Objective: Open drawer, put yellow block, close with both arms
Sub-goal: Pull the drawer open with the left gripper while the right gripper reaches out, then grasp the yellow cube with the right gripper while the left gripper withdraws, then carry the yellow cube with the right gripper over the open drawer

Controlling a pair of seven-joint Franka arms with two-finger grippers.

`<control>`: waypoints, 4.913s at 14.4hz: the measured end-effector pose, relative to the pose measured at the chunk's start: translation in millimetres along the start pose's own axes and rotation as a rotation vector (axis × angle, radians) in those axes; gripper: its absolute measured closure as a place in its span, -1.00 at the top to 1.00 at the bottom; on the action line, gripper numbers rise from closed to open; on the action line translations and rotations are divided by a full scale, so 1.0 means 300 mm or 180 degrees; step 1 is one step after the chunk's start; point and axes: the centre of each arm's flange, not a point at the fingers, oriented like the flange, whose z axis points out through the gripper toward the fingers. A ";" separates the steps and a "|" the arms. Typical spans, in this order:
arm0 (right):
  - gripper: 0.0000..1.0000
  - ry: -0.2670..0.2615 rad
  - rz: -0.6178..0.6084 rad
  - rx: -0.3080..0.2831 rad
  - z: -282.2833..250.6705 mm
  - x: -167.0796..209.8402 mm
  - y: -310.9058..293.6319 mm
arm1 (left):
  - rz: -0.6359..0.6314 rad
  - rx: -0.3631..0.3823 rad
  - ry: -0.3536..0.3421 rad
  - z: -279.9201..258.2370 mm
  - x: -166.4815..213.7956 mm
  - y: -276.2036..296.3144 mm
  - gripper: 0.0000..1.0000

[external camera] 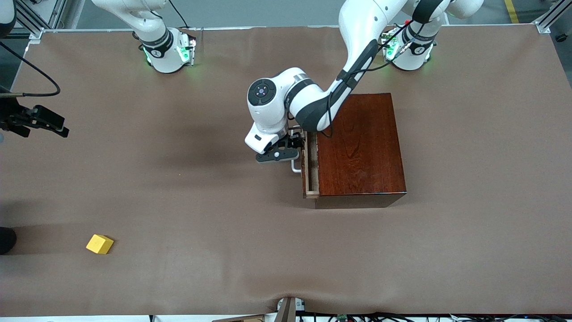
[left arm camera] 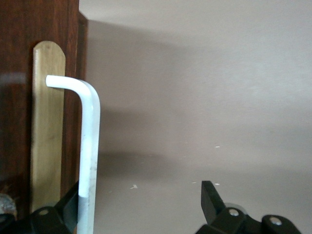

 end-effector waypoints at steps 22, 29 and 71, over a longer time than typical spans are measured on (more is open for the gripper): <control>1.00 0.0157 0.1309 -0.0093 0.874 0.603 0.351 | -0.0749 -0.0947 0.0559 -0.635 0.344 -0.274 1.00; 1.00 0.0162 0.1403 -0.0090 1.312 0.638 0.325 | -0.0719 -0.0415 0.0342 -0.721 0.731 -1.038 1.00; 0.10 0.0001 0.0341 0.0465 0.298 -0.221 -1.541 | 0.0632 -0.0033 -0.0239 -0.839 0.502 -1.734 1.00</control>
